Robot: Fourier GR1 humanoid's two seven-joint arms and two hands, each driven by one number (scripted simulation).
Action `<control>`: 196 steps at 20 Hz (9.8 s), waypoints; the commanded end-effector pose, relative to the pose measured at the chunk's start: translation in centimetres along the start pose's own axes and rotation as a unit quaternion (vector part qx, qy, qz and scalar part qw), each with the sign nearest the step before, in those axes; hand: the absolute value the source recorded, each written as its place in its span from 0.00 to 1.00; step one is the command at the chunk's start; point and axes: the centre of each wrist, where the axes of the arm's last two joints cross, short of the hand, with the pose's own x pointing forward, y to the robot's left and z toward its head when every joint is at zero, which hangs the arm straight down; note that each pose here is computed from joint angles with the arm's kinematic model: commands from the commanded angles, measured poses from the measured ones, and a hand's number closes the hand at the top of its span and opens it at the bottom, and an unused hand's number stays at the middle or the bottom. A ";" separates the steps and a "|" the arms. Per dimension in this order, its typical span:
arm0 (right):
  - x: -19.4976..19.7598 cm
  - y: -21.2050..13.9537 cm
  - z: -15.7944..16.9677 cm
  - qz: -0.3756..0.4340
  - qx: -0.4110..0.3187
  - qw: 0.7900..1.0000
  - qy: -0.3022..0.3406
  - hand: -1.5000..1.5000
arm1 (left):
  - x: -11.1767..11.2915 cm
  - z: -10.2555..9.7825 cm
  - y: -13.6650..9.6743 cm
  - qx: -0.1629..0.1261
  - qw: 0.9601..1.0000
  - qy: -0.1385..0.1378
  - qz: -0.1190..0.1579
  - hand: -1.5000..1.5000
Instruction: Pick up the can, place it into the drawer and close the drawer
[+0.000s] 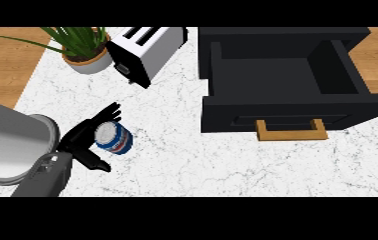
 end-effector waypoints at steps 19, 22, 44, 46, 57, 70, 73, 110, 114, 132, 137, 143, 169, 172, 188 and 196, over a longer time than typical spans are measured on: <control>0.8 0.9 0.7 -0.007 0.003 1.000 0.009 0.00 | 2.6 -5.5 -3.3 -0.153 0.981 -0.074 0.091 1.00; 0.2 0.9 1.6 -0.010 -0.011 1.000 0.014 0.00 | 2.2 -5.9 -4.3 0.038 0.984 -0.121 0.127 1.00; 0.9 1.2 2.1 -0.018 -0.011 1.000 0.008 0.00 | 18.4 -7.3 -13.5 0.204 0.949 -0.225 0.081 1.00; 1.0 1.9 2.6 -0.013 -0.012 1.000 0.008 0.00 | 18.8 -6.9 -13.9 0.208 0.949 -0.221 0.083 1.00; 1.3 1.1 1.4 -0.020 -0.008 1.000 0.004 0.00 | 26.8 -10.4 -20.0 0.195 0.949 -0.240 0.051 1.00; 1.0 1.6 1.1 -0.022 0.000 1.000 0.001 0.00 | 32.8 -15.6 -22.4 0.206 0.949 -0.236 0.043 1.00; 0.8 2.7 -0.5 -0.028 0.001 1.000 0.002 0.00 | 32.8 -15.9 -26.2 0.204 0.951 -0.230 0.027 1.00; 0.7 2.5 -1.7 -0.021 0.021 1.000 -0.004 0.00 | 31.4 -21.2 -28.6 0.263 0.950 -0.164 -0.037 0.00; 1.3 2.9 -1.9 -0.028 0.020 0.999 -0.008 0.00 | 30.8 -21.0 -29.2 0.279 0.945 -0.167 -0.030 0.00; 5.2 3.7 -3.3 0.131 0.079 0.981 -0.117 0.00 | 30.7 -20.9 -29.4 0.262 0.943 -0.204 0.007 0.00; 5.4 5.3 -4.7 0.166 0.083 0.971 -0.154 0.00 | 31.0 -21.0 -29.3 0.270 0.935 -0.232 -0.004 0.00; 6.4 8.6 -7.0 0.236 0.101 0.951 -0.175 0.00 | 31.3 -20.8 -29.9 0.276 0.930 -0.243 0.002 0.00; -3.8 22.3 -22.1 0.538 0.181 0.805 -0.173 0.00 | 33.7 -19.2 -25.1 0.283 0.936 -0.211 0.000 0.00; -5.5 23.9 -23.5 0.551 0.170 0.798 -0.175 0.00 | 32.2 -19.1 -24.5 0.302 0.930 -0.211 0.006 0.00; -13.8 25.0 -27.3 0.608 0.123 0.770 -0.150 0.00 | 34.8 -14.9 -21.3 0.303 0.928 -0.215 0.002 0.00; -13.4 25.3 -29.5 0.607 0.073 0.775 -0.157 0.00 | 33.4 -13.8 -20.5 0.303 0.928 -0.215 0.007 0.00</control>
